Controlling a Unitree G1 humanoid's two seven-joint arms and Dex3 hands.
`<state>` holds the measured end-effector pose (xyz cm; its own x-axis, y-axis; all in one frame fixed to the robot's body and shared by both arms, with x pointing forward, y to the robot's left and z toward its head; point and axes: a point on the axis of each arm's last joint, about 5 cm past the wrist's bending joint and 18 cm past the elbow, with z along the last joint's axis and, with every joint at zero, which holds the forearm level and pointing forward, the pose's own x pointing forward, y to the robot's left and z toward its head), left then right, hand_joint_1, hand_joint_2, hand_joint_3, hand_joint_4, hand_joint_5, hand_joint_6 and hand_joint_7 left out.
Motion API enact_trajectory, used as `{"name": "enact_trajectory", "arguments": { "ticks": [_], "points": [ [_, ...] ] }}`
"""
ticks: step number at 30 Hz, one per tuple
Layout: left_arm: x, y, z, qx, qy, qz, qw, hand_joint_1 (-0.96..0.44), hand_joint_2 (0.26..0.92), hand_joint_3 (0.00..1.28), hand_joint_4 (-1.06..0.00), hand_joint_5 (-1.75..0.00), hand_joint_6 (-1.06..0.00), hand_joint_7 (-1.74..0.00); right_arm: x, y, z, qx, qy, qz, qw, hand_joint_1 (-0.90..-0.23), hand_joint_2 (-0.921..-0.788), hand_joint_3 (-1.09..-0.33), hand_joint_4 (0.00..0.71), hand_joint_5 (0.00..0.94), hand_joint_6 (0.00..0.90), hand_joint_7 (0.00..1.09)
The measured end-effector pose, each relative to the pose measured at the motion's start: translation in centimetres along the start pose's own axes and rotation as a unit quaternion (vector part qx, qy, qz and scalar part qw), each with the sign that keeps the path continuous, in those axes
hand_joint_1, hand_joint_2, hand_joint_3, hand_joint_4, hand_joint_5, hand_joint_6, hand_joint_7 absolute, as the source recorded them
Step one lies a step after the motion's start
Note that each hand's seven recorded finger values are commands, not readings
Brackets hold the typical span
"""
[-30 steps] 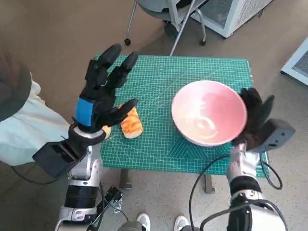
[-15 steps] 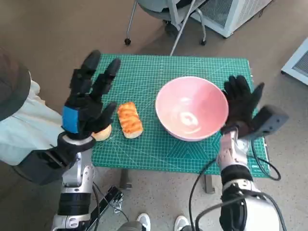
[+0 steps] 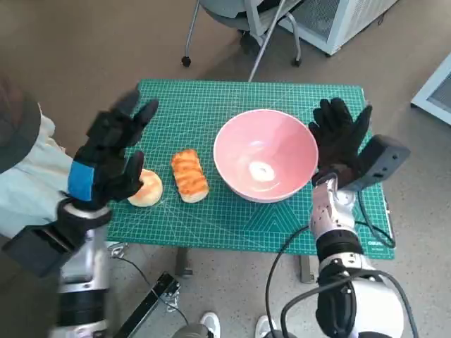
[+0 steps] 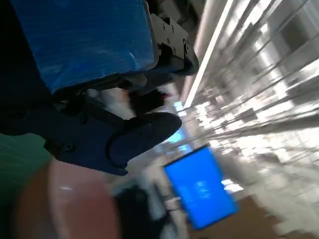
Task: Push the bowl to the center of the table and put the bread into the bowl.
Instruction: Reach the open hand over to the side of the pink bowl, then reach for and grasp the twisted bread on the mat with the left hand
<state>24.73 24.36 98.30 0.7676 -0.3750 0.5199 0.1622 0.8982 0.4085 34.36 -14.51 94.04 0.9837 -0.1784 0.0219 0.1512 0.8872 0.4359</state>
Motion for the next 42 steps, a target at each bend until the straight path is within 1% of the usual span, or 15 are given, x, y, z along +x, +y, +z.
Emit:
{"name": "enact_trajectory", "arguments": {
  "ticks": [2,4,7,9,12,14,15,19,22,23,26,29,31,36,42],
  "points": [
    [-0.1,0.7,0.0,0.042,0.020,-0.018,0.999,-0.41,0.921,0.35,-0.52,-0.04,-0.40,-0.30,0.11,-0.2,0.3,-0.007,-0.010,0.000,0.9999,-0.466,-0.921,-0.824,0.261,0.009,0.060,0.77],
    [-0.2,1.2,-0.1,0.082,0.038,-0.037,0.995,-0.36,0.921,0.24,-0.53,-0.04,-0.40,-0.31,0.23,-0.5,0.7,-0.017,-0.024,0.004,0.9996,-0.479,-0.921,-0.816,0.247,0.005,0.061,0.74],
    [0.1,1.8,-0.3,0.132,0.063,-0.075,0.986,-0.29,0.917,0.13,-0.53,-0.03,-0.40,-0.32,0.40,-0.7,1.4,-0.045,-0.056,0.019,0.9972,-0.509,-0.921,-0.806,0.259,0.011,0.057,0.70],
    [0.4,2.0,-0.4,0.152,0.074,-0.101,0.980,-0.25,0.907,0.08,-0.53,-0.02,-0.41,-0.32,0.50,-0.7,1.9,-0.065,-0.081,0.033,0.9940,-0.523,-0.921,-0.800,0.273,0.013,0.071,0.67],
    [1.4,2.3,-0.4,0.168,0.082,-0.145,0.972,-0.19,0.883,0.04,-0.52,-0.01,-0.42,-0.32,0.59,-0.6,2.8,-0.094,-0.128,0.064,0.9852,-0.539,-0.921,-0.792,0.305,0.022,0.097,0.65],
    [2.2,2.4,-0.4,0.178,0.084,-0.176,0.964,-0.16,0.866,0.02,-0.51,0.00,-0.43,-0.30,0.63,-0.6,3.4,-0.108,-0.163,0.090,0.9765,-0.549,-0.921,-0.782,0.323,0.028,0.114,0.65],
    [2.7,2.4,-0.4,0.188,0.087,-0.195,0.959,-0.14,0.852,0.02,-0.50,0.00,-0.45,-0.28,0.63,-0.6,3.9,-0.114,-0.186,0.106,0.9703,-0.553,-0.921,-0.778,0.333,0.031,0.121,0.65],
    [4.6,2.3,-0.2,0.236,0.091,-0.253,0.934,-0.11,0.815,0.00,-0.49,0.00,-0.49,-0.20,0.54,-0.5,5.4,-0.131,-0.267,0.161,0.9412,-0.553,-0.921,-0.749,0.367,0.041,0.144,0.65],
    [5.7,2.0,-0.2,0.274,0.089,-0.283,0.915,-0.11,0.801,0.00,-0.48,0.00,-0.50,-0.17,0.38,-0.4,6.1,-0.137,-0.312,0.194,0.9200,-0.548,-0.921,-0.735,0.376,0.042,0.145,0.65],
    [6.0,1.9,-0.3,0.285,0.090,-0.293,0.908,-0.09,0.779,0.00,-0.48,-0.01,-0.53,-0.16,0.31,-0.4,6.3,-0.141,-0.325,0.203,0.9130,-0.547,-0.921,-0.709,0.392,0.047,0.158,0.66],
    [6.9,1.4,-0.6,0.319,0.090,-0.319,0.888,-0.11,0.778,0.01,-0.46,0.00,-0.53,-0.12,0.05,-0.5,6.7,-0.156,-0.355,0.227,0.8934,-0.523,-0.921,-0.736,0.384,0.036,0.143,0.66],
    [7.6,0.8,-1.1,0.353,0.086,-0.342,0.866,-0.12,0.780,0.01,-0.45,0.00,-0.53,-0.10,-0.20,-0.8,6.9,-0.170,-0.377,0.239,0.8785,-0.508,-0.921,-0.762,0.374,0.023,0.132,0.69],
    [7.9,0.4,-1.5,0.375,0.086,-0.358,0.851,-0.14,0.783,0.01,-0.44,0.00,-0.52,-0.08,-0.34,-1.0,7.1,-0.175,-0.388,0.247,0.8707,-0.505,-0.921,-0.770,0.365,0.015,0.128,0.72],
    [8.6,-0.6,-2.3,0.429,0.085,-0.395,0.808,-0.15,0.790,0.01,-0.43,0.00,-0.52,-0.07,-0.69,-1.6,7.3,-0.173,-0.410,0.266,0.8547,-0.523,-0.921,-0.760,0.347,0.003,0.094,0.76],
    [9.5,-1.8,-2.8,0.479,0.070,-0.425,0.765,-0.14,0.796,0.01,-0.43,0.00,-0.52,-0.05,-0.97,-1.9,7.4,-0.170,-0.423,0.281,0.8442,-0.547,-0.921,-0.743,0.340,0.001,0.077,0.79]
  ]
}}
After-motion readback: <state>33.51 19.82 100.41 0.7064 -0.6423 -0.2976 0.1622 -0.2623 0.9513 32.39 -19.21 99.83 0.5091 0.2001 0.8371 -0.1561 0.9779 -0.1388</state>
